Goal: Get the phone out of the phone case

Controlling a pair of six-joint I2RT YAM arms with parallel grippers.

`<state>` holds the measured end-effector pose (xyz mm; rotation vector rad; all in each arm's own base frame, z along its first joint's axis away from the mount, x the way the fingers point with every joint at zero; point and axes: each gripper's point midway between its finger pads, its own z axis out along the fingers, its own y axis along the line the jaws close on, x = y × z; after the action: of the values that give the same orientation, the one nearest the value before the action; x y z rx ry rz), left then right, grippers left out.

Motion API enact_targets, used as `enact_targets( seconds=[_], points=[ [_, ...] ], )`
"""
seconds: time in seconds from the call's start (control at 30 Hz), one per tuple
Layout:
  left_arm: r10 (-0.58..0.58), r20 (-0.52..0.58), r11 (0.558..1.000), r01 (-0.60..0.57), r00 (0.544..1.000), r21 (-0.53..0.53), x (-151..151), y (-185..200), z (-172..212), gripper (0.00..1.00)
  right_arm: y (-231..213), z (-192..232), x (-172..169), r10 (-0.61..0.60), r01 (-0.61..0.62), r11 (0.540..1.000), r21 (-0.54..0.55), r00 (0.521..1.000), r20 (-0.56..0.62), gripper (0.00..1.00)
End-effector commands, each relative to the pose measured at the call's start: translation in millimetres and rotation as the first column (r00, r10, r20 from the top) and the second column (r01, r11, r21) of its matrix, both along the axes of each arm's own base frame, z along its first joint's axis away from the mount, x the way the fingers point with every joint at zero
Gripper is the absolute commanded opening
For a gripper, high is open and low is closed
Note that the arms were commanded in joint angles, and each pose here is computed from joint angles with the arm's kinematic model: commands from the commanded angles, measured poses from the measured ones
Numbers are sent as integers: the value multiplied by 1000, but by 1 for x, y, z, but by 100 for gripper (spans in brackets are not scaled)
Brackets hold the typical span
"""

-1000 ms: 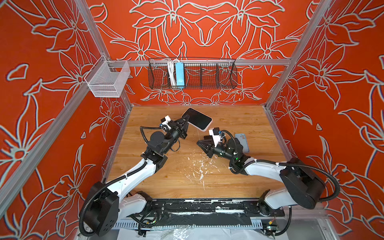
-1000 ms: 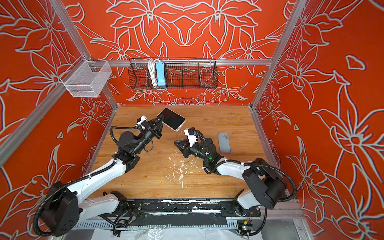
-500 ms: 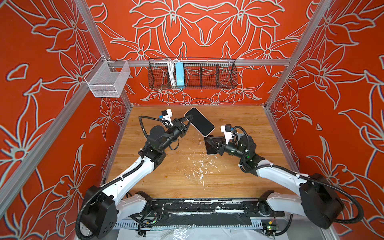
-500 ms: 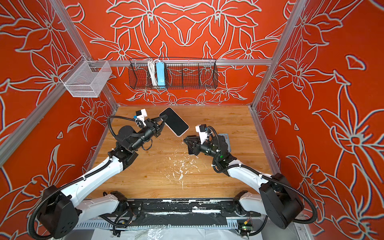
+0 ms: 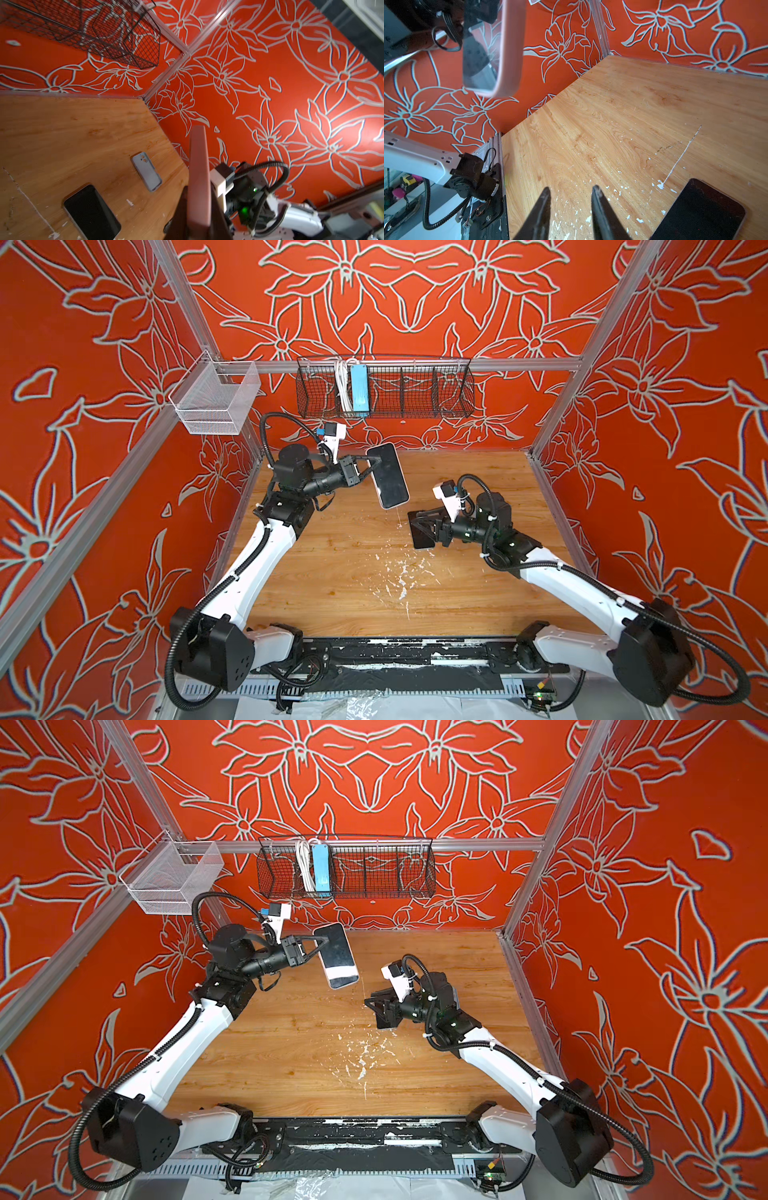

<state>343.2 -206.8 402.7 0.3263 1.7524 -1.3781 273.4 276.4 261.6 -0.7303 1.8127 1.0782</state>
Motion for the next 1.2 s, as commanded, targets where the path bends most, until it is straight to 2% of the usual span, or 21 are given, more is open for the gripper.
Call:
enact_targets(
  seconds=[0.0, 0.17, 0.27, 0.33, 0.43, 0.53, 0.77, 0.93, 1.17],
  points=[
    [-162, 152, 980, 141, 975, 136, -20, -9, 1, 0, -2, 0, -8, 57, -55, 995, -84, 998, 20, 46],
    [-297, 213, 944, 253, 931, 210, -27, -15, -2, 0, -1, 10, -10, 99, -93, 986, -138, 995, 34, 59],
    [-380, 204, 915, 335, 902, 224, -28, -18, 0, 0, -1, 20, -16, 134, -126, 979, -158, 990, 39, 65],
    [-429, 209, 896, 385, 879, 221, -28, -20, 3, 0, -3, 24, -20, 149, -139, 973, -186, 988, 38, 73],
    [-460, 236, 883, 411, 856, 229, -23, -22, 2, 0, -8, 29, -23, 159, -146, 960, -237, 987, 37, 83],
    [-483, 249, 871, 431, 840, 234, -20, -24, 0, 0, -8, 33, -27, 182, -168, 952, -255, 983, 33, 97],
    [-523, 261, 848, 465, 811, 255, -21, -25, -7, 0, 1, 28, -31, 248, -227, 909, -350, 969, 16, 97],
    [-529, 241, 843, 472, 814, 256, -19, -26, -13, 0, 14, 26, -30, 290, -259, 872, -415, 957, 11, 91],
    [-544, 262, 834, 481, 797, 269, -30, -26, -17, 0, 30, 27, -30, 331, -289, 845, -449, 943, 16, 84]
  ],
)
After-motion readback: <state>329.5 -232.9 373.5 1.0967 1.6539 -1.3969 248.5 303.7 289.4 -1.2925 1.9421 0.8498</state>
